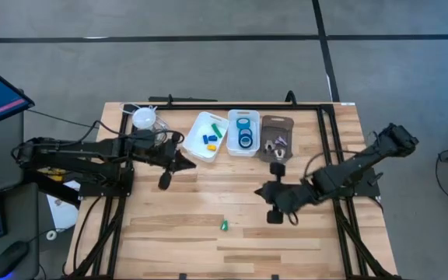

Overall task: Pick and place Stapler, Stapler remover, tape
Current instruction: Put the green stapler into the left white bin

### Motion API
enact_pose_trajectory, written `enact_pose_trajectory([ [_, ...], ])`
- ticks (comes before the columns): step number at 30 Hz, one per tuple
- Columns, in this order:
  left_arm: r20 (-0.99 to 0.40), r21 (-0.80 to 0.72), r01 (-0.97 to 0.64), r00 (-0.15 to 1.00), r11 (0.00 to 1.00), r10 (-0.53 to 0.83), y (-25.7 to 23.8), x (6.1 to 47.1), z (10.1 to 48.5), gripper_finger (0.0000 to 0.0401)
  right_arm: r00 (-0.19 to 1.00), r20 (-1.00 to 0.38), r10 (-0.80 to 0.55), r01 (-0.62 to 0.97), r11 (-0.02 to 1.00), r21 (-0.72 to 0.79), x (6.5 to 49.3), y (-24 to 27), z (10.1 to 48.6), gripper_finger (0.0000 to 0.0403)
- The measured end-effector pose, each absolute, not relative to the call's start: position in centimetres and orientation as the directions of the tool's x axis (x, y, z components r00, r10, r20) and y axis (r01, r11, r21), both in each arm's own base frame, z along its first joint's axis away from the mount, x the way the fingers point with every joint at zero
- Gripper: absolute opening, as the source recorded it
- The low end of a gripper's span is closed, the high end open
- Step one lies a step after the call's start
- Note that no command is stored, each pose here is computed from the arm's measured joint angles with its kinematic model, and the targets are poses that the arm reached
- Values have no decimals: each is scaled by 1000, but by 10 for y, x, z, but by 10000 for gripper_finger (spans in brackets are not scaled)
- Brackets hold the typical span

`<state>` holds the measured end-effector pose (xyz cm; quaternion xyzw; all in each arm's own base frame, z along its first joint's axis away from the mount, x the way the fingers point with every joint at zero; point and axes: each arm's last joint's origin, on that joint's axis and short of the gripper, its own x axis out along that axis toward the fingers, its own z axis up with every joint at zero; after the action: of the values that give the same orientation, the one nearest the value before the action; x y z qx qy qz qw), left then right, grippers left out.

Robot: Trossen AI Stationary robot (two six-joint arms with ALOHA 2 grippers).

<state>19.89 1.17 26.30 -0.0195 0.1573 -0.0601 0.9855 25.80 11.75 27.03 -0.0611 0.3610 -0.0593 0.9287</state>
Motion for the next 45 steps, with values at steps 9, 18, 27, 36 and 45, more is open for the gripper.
enact_pose_trajectory([
  [9, -392, -169, -295, 895, 940, 210, -23, 221, 238, 3, 757, -447, -476, 298, 861, -412, 231, 143, 273, 0],
  [18, -484, -150, -255, 862, 955, 154, -100, 270, 226, 2, 684, -385, -620, 431, 768, -473, 235, 122, 272, 0],
  [27, -833, -192, -598, 518, 778, 192, -103, 298, 214, 2, 575, -423, -700, 511, 711, -482, 231, 100, 265, 0],
  [36, -821, -342, -616, 563, 710, 93, -121, 325, 181, 2, 421, -428, -800, 582, 600, -549, 212, 78, 261, 0],
  [45, -775, -496, -498, 623, 711, -105, -152, 357, 173, 2, 325, -420, -847, 642, 524, -559, 208, 61, 261, 0],
])
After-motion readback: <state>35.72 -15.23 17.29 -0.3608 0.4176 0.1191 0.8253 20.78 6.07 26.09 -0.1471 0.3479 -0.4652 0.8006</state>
